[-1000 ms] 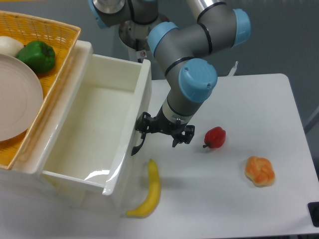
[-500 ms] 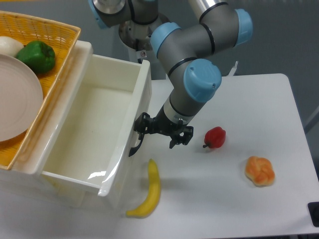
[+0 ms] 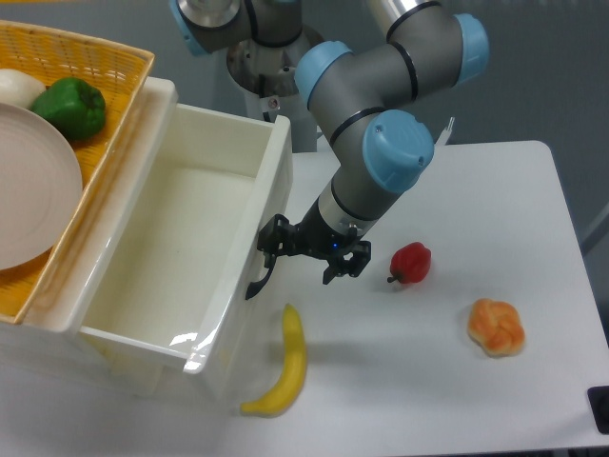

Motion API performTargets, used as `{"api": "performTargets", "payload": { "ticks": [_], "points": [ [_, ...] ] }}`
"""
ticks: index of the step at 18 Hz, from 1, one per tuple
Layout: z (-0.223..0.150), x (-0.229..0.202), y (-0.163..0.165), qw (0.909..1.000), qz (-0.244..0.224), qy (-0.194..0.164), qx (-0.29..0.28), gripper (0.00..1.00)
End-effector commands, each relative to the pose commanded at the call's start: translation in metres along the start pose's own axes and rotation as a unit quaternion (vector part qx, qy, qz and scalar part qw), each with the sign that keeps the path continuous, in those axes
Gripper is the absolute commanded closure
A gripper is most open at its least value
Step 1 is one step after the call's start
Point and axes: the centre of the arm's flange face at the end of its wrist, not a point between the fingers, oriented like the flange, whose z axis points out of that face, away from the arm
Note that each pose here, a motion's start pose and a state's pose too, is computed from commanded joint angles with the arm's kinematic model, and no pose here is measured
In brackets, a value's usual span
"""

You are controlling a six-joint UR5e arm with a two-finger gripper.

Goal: Slide open the top white drawer

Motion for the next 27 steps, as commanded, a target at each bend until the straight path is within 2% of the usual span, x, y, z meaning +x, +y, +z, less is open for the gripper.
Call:
{"api": "performTargets", "payload": {
  "ticks": [11,17,19,22,25,27],
  "points": [
    [-0.01,-0.009,0.003,0.9995,-0.011,0.02,0.022,0.0],
    [-0.027,-0.021,0.003,0.9991,-0.014,0.01,0.038,0.0],
    [-0.034,-0.028,0.003,0.9987,-0.009,-0.005,0.051,0.0],
    [-0.037,-0.038,0.002,0.9975,0.011,-0.048,0.05,0.0],
    [-0.039,-0.054,0.008,0.9906,0.067,-0.119,0.008,0.0],
    [-0.042,-0.072,0.016,0.9856,0.098,-0.137,-0.013,0.0]
  ]
}}
